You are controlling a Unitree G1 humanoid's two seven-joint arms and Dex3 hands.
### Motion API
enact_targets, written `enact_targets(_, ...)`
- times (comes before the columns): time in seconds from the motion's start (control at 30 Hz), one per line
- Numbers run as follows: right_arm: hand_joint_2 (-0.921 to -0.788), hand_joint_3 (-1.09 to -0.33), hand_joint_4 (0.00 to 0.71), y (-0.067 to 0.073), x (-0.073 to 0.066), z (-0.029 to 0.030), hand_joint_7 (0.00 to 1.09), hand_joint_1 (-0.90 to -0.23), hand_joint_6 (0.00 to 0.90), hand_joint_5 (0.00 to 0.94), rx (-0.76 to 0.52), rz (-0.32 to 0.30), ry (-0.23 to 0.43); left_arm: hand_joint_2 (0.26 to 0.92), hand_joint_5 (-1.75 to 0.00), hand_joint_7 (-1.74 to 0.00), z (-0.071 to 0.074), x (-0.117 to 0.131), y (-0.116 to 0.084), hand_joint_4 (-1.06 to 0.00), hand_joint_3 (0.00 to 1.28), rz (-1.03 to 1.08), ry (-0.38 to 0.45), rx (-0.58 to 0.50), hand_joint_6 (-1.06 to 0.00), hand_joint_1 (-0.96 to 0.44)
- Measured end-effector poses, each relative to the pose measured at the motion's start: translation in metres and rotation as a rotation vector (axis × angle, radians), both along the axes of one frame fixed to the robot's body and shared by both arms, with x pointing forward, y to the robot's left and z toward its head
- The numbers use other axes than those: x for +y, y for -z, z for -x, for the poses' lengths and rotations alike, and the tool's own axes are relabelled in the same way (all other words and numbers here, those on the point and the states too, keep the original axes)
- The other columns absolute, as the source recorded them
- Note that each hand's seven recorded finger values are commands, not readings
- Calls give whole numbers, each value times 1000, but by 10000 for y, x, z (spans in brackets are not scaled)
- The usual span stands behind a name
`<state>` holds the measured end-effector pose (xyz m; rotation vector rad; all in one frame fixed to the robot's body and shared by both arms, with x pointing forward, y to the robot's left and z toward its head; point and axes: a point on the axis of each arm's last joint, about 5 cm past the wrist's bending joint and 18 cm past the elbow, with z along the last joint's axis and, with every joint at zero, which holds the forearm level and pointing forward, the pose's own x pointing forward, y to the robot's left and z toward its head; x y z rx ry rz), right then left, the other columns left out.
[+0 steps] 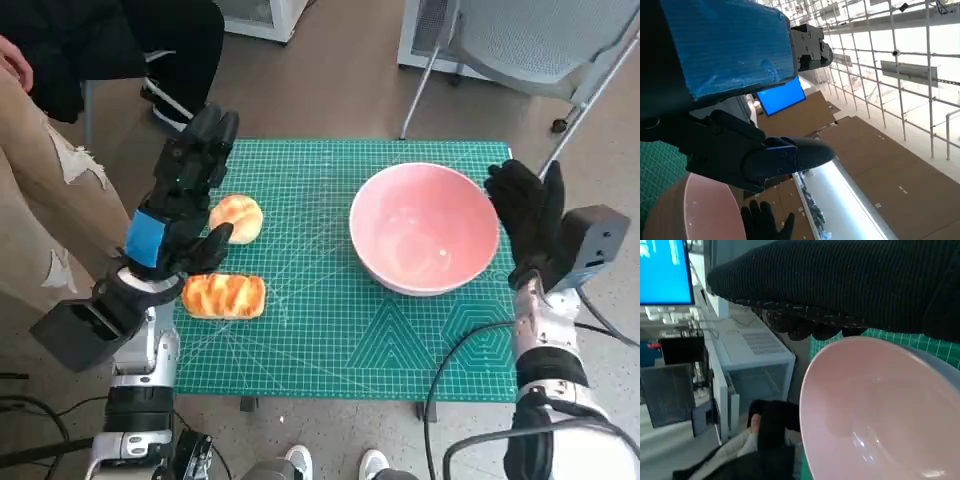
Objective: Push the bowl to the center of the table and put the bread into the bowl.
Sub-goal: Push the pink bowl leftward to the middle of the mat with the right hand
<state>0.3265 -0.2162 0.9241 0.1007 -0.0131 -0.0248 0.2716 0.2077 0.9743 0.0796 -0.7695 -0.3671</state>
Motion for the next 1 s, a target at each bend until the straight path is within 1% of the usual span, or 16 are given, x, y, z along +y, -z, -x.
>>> enact_targets(0.47,-921,-763,183,-9,116,-27,20,-646,253,1,-14,16,-41,921,-3,-285,-1,-1,3,-45,525,0,0,2,1,-756)
enact_targets(0.63,-921,-770,183,-12,177,-40,19,-647,253,1,-17,18,-60,921,-2,-285,-1,0,3,-44,524,0,0,2,1,-756)
enact_targets(0.83,-921,-774,183,-39,231,-62,19,-643,252,1,-27,19,-77,921,-2,-284,-1,0,3,-44,524,0,0,2,1,-756)
enact_targets(1.0,-921,-772,191,-43,266,-69,18,-647,252,4,-32,16,-89,921,-2,-284,-1,-1,3,-44,524,0,-1,2,1,-755)
